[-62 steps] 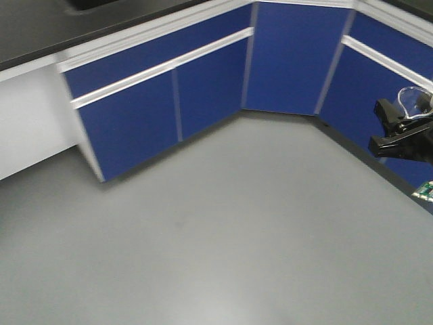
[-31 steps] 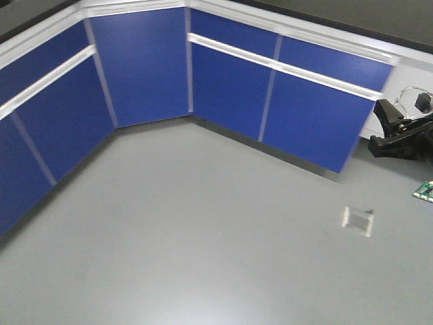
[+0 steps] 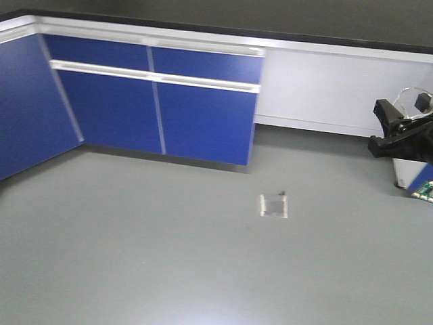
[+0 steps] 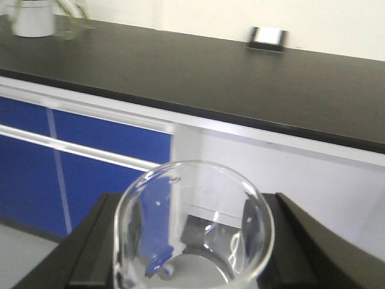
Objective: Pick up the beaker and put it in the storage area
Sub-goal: 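Turn and drive the base up to the bench with the wall outlet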
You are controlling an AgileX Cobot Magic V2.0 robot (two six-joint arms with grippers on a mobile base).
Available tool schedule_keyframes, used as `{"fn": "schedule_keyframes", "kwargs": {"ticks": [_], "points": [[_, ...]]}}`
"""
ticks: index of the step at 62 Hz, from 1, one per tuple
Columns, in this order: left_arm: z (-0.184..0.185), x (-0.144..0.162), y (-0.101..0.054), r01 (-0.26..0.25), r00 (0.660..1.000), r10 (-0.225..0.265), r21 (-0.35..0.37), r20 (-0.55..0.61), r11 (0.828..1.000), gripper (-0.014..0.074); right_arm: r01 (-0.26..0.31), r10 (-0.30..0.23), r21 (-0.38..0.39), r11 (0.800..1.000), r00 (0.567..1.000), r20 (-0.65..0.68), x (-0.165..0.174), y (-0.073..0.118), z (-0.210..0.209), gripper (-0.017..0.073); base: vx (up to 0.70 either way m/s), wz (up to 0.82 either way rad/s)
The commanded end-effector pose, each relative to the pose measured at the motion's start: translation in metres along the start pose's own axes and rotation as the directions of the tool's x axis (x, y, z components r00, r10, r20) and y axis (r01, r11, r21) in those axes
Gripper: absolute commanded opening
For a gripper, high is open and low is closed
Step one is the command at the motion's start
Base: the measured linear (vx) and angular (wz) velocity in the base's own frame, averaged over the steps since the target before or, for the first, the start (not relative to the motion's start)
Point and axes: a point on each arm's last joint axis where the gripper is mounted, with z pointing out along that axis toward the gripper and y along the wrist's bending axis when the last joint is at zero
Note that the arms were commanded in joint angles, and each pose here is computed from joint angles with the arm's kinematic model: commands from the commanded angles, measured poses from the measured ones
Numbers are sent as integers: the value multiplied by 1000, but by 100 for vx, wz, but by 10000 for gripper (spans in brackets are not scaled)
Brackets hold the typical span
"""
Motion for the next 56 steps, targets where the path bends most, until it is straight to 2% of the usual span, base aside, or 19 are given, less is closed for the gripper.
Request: {"fn": "schedule_keyframes", "kwargs": {"ticks": [1,31,56], "points": [[-3,-15,-1,11,994,-12,10,113,1000,-6,9,-8,-6,1000,992,125,-19,-1,-2,-1,15,-59],[-3,-15,-1,11,994,-12,10,113,1000,-6,9,-8,-6,1000,992,125,-19,-1,-2,-1,14,-55],[-3,-15,-1,11,994,-12,10,113,1000,-6,9,-8,-6,1000,992,125,-19,-1,-2,-1,13,-30]]}}
